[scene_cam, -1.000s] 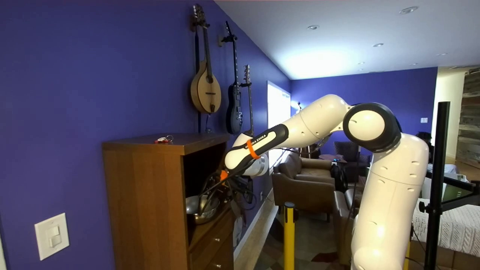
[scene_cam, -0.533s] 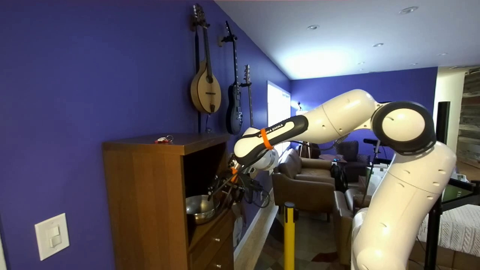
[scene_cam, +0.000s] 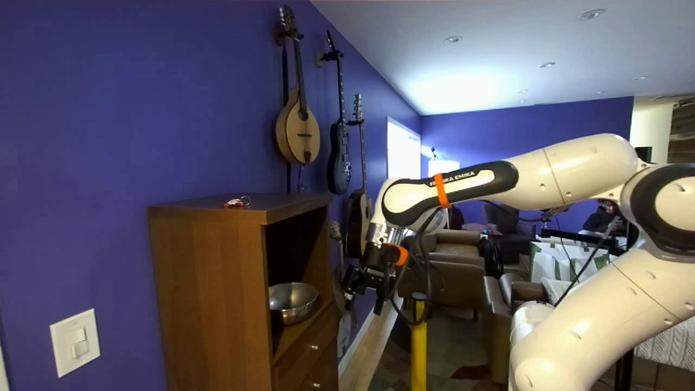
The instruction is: Transfer the bowl to the shelf below it
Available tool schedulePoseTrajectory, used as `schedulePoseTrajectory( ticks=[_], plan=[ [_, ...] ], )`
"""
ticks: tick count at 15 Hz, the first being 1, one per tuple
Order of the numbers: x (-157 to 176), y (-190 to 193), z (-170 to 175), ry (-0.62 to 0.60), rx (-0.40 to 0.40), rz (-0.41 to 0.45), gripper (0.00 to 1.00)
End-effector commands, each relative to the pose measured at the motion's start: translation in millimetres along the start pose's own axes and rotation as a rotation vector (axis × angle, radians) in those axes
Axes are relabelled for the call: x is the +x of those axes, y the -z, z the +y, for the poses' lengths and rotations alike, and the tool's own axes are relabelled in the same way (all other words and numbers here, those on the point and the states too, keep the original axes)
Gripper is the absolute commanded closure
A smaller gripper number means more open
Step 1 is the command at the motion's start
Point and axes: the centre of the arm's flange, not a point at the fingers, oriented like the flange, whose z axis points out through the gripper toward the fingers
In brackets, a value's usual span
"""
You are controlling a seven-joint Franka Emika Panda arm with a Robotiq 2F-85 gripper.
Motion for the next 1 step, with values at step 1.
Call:
schedulePoseTrajectory(
  ticks=[1],
  plan=[
    [-6.9,5.6,2.0,0.011,0.005,0.007,0.0]
  ],
)
